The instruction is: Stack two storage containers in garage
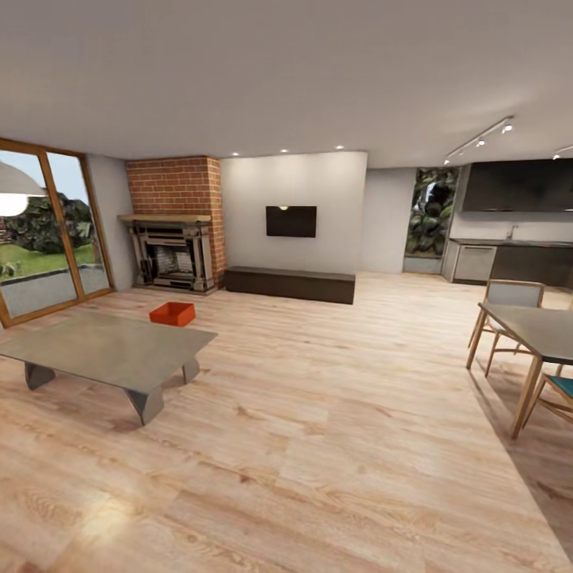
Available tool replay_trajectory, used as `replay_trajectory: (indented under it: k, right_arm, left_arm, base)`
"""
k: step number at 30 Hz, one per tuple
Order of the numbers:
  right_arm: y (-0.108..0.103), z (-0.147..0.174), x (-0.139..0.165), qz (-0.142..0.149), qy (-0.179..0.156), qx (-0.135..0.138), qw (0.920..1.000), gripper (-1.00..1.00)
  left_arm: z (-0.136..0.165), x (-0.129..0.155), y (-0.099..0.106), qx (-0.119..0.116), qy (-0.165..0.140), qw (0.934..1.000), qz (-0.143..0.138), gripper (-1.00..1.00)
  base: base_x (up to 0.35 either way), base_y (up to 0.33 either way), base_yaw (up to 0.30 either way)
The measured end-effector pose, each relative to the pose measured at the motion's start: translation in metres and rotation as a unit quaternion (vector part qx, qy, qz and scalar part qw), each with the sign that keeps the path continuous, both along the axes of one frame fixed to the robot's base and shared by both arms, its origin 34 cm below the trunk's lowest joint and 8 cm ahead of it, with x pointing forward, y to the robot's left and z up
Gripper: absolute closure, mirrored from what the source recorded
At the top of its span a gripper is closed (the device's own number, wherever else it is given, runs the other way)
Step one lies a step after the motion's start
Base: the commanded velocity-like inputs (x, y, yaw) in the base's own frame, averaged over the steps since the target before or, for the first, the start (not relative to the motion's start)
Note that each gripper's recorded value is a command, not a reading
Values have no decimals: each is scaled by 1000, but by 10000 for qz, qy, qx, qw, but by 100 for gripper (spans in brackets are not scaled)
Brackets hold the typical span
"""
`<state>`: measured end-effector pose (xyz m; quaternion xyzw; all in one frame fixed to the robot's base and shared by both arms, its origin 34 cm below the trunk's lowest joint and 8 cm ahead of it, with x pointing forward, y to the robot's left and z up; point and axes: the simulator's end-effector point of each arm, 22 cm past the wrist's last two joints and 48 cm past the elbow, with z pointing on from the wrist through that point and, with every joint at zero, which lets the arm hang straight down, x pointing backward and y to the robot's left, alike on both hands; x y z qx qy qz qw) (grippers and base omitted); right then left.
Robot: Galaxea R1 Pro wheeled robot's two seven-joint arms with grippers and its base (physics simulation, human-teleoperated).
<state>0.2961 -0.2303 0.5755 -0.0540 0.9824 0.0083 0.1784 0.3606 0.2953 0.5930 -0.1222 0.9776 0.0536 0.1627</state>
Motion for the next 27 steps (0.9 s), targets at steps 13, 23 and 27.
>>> replay_trajectory:
  k: [13, 23, 27]
  right_arm:
    - [-1, 0, 0, 0, 3, -4, 10000, -100]
    - [-1, 0, 0, 1, 3, -2, 10000, -100]
    - [-1, 0, 0, 1, 3, -1, 10000, -100]
  left_arm:
    - [0, 0, 0, -1, 2, 10000, 2, -100]
    - [0, 0, 0, 2, 3, 10000, 2, -100]
    - [0, 0, 0, 2, 2, 10000, 2, -100]
  base:
    - [322, 0, 0]
    - [322, 0, 0]
    - [321, 0, 0]
